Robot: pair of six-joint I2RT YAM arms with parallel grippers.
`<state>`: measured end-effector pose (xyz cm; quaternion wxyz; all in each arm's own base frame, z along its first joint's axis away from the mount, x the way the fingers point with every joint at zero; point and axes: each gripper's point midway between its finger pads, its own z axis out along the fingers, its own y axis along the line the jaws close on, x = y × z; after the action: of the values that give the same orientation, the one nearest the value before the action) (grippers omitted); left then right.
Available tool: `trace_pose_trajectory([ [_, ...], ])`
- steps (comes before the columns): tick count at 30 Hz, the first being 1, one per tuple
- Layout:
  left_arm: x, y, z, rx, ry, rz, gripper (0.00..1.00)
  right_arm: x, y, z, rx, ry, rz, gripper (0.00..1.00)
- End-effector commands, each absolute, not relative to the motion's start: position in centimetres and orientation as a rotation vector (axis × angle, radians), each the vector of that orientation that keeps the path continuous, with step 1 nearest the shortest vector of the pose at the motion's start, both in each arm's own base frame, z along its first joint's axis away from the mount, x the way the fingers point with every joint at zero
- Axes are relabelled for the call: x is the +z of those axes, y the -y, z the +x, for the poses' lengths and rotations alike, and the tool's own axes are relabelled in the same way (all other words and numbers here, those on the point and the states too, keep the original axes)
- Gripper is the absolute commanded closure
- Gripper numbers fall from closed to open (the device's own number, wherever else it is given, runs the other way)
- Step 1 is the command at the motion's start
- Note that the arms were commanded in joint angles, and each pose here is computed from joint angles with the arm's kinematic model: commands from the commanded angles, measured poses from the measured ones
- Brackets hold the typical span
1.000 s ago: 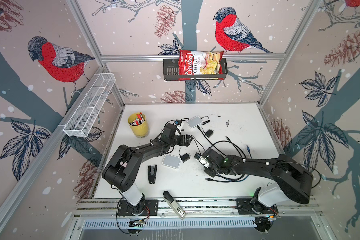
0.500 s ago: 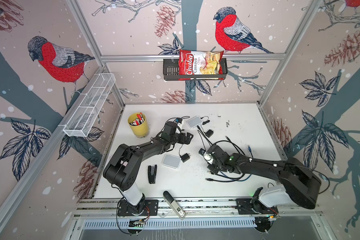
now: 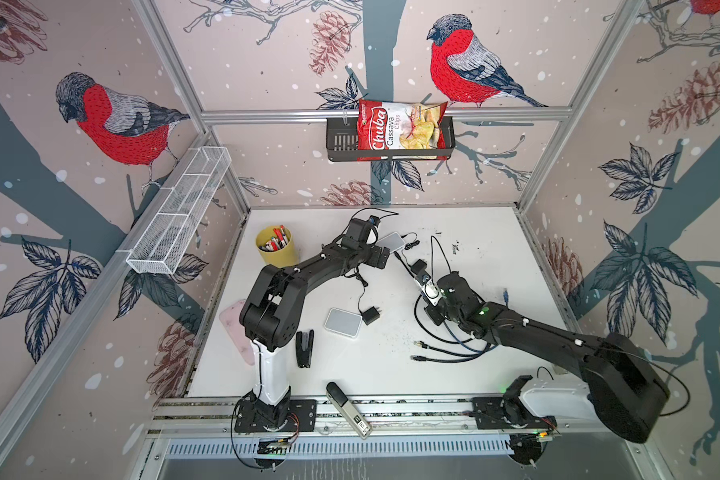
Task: Insert the plug into the switch port
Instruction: 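Lift the blue plug with the right gripper while left gripper moves over router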
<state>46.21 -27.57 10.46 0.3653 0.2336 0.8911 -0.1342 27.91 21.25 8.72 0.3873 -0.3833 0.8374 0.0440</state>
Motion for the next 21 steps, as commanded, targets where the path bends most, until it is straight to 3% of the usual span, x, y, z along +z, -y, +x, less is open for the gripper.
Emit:
trace_pose_trajectory([
  [1, 8.6, 26.4, 46.7, -0.148, -2.339, 0.745, 0.04, 8.8, -20.9, 28.9, 0.124, -2.147, -0.902, 0.94],
  [9, 7.6, 27.5, 49.1, -0.024, -2.254, 1.005, 0.04, 7.7, -20.6, 28.8, 0.153, -2.165, -0.9, 0.94],
  [21, 6.4, 30.3, 51.0, -0.083, -2.19, 1.187, 0.04, 7.6, -20.2, 28.6, 0.183, -2.158, -0.887, 0.94],
])
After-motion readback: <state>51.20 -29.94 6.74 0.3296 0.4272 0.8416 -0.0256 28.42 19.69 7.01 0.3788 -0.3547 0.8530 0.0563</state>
